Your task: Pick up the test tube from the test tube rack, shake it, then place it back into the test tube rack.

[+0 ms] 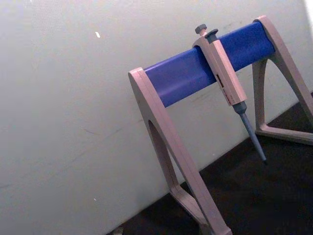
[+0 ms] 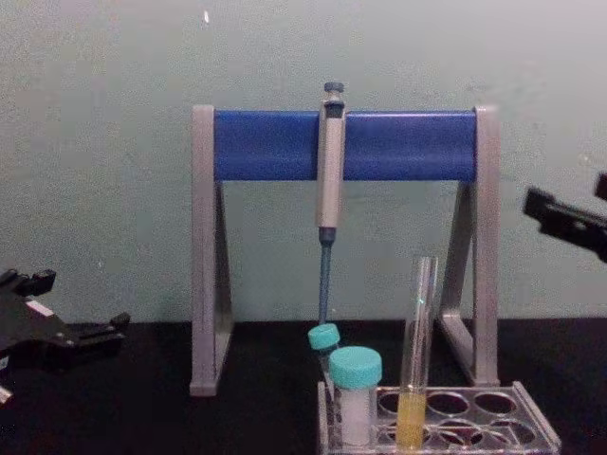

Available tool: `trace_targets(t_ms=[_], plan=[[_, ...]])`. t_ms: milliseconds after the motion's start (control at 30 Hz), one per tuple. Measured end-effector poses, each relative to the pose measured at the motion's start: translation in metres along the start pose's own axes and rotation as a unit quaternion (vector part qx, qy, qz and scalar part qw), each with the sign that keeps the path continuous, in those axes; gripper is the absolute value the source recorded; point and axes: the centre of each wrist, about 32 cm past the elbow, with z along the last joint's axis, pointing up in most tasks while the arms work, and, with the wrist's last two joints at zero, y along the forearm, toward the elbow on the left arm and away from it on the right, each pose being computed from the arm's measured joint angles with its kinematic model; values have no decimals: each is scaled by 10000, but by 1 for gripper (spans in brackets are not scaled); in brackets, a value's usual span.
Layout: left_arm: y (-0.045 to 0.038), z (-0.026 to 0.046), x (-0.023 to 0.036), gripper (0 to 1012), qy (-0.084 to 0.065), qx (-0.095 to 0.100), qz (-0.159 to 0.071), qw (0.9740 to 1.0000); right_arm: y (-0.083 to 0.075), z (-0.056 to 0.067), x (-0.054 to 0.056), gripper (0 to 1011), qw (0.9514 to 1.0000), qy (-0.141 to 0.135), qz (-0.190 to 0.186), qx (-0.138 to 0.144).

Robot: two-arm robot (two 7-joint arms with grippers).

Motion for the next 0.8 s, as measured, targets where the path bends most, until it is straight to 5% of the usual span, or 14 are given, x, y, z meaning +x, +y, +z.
trace_targets(t_ms=[367,800], plan=[[0,0,0,1001,0,0,0,10000,-181,-407,-118,1000,9927,-103,-866,-838],[0,0,0,1002,0,0,0,10000,-227,-799,-179,1000,9826,114,-986,-1572]])
